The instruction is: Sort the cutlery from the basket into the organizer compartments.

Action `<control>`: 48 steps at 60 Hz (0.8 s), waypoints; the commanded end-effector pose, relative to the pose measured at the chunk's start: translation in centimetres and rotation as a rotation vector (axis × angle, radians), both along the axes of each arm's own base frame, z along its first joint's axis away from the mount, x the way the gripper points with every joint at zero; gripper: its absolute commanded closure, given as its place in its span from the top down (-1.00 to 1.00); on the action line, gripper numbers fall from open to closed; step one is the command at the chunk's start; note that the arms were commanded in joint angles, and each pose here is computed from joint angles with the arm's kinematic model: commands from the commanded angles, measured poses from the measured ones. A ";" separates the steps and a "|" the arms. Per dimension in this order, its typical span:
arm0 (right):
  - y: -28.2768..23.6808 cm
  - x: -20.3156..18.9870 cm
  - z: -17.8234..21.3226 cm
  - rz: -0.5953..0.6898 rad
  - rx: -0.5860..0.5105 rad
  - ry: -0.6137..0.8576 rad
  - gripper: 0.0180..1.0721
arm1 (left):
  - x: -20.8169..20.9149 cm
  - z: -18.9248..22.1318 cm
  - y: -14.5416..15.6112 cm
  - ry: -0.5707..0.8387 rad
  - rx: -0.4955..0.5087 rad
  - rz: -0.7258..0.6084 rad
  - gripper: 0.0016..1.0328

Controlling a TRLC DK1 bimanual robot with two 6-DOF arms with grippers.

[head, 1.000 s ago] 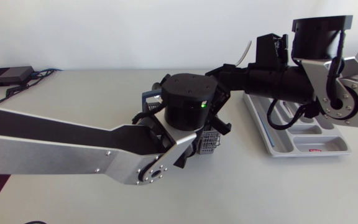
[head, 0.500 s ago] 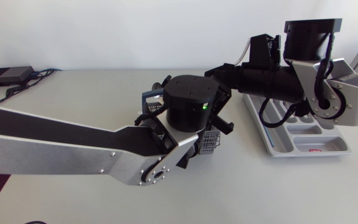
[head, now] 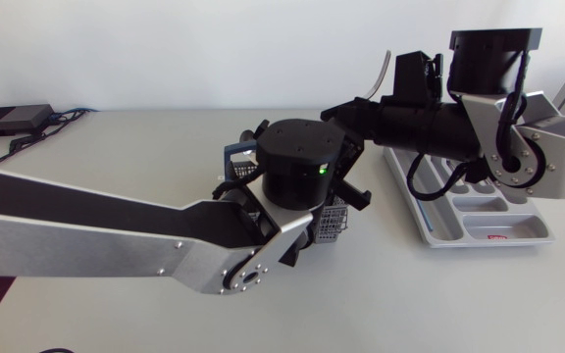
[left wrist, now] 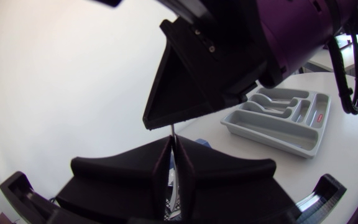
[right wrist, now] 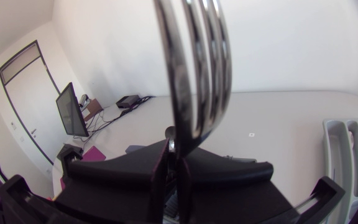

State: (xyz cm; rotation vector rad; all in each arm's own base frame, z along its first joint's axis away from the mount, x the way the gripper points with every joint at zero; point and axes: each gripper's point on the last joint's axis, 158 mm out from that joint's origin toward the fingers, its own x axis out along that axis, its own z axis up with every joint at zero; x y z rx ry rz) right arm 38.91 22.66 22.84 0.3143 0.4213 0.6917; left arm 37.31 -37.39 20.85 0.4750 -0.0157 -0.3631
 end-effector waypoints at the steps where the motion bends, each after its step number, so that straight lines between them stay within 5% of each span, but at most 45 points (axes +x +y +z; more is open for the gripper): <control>1: -1.3 0.9 -1.9 -0.040 -0.068 0.002 -0.88 | -1.5 0.9 -0.7 -0.021 -0.010 -0.028 -0.55; 14: -2.1 0.9 -2.1 -0.050 -0.096 0.002 -0.88 | -2.2 0.3 -0.7 -0.021 0.029 -0.042 0.00; 24: -2.7 0.2 -2.5 -0.028 -0.138 -0.006 -0.88 | -2.6 0.6 0.2 -0.029 0.050 -0.042 0.22; 48: -10.0 -1.1 -4.0 0.033 -0.309 0.006 -0.88 | -3.3 4.7 7.3 -0.022 0.085 -0.041 0.45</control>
